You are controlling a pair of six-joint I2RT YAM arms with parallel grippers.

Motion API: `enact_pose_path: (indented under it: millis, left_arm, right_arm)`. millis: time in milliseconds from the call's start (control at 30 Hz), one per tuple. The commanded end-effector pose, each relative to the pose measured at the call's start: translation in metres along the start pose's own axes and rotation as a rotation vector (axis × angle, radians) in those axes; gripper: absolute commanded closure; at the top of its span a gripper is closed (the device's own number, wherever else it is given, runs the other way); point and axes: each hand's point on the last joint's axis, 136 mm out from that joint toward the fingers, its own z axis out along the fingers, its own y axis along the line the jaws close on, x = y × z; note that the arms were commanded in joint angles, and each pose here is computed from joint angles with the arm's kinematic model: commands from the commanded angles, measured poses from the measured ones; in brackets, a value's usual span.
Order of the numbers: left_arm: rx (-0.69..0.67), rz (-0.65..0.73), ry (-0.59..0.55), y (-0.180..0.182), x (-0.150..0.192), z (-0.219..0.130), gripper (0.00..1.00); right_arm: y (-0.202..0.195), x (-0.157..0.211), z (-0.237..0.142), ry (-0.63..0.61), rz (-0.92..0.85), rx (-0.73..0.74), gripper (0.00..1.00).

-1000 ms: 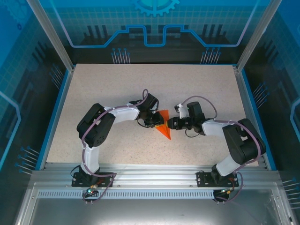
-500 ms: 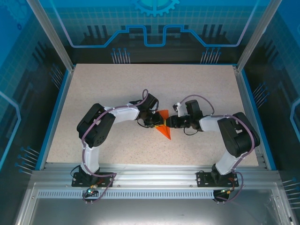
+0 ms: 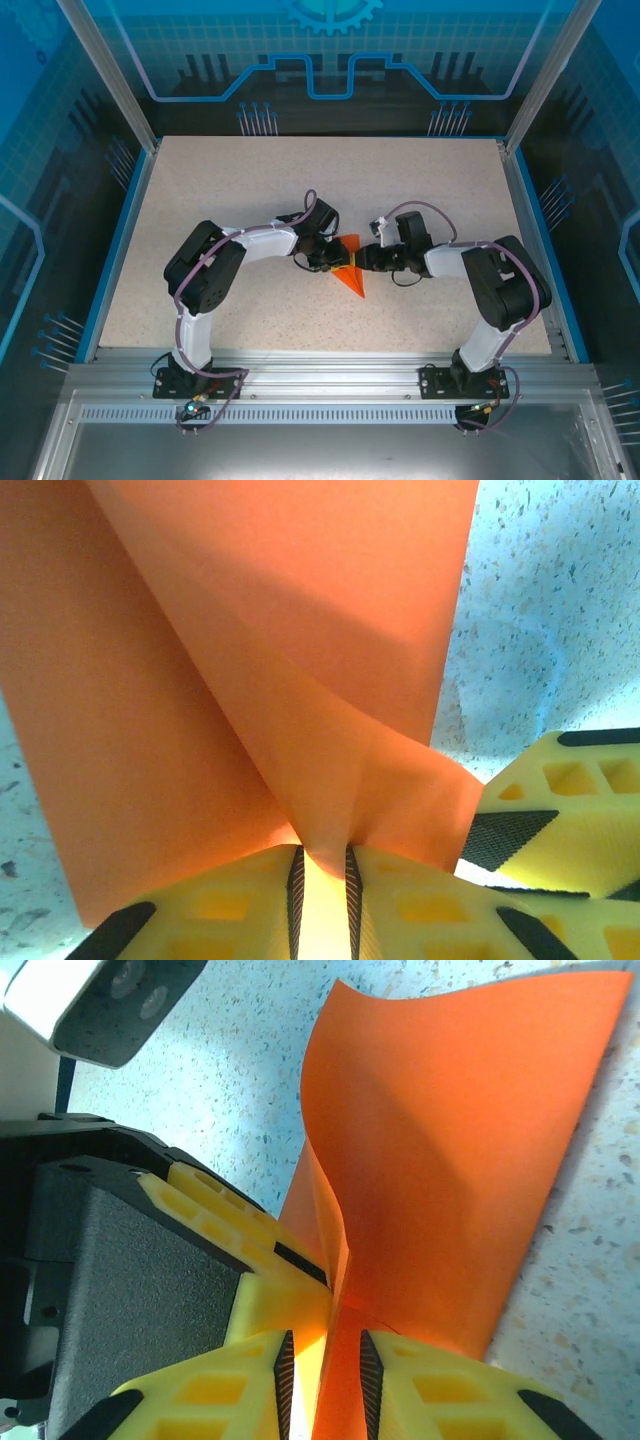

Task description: Fold a paper plane with a square sheet of paper (fold left side to right side)

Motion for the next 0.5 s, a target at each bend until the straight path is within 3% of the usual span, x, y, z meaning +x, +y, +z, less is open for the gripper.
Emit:
enact_pose_path:
  millis: [0, 133, 367, 467]
  left_arm:
    - [0.004, -0.004, 0.008, -0.0067, 0.0001, 0.0012, 0.77]
    - [0.003, -0.006, 0.008, -0.0059, -0.0001, 0.0016, 0.77]
    - [-0.001, -0.005, 0.01, -0.0052, 0.0007, 0.0018, 0.77]
    - [-0.002, -0.006, 0.009, -0.0045, 0.0004, 0.0017, 0.77]
  right_arm:
    - [0.0002, -0.0076, 0.0007, -0.003, 0.011, -0.028, 0.75]
    - [-0.0006, -0.0044, 0.0027, 0.009, 0.018, -0.033, 0.76]
    - [-0.003, -0.0075, -0.0002, -0.006, 0.005, -0.015, 0.97]
    - [-0.008, -0.0087, -0.0037, -0.014, 0.013, 0.008, 1.0]
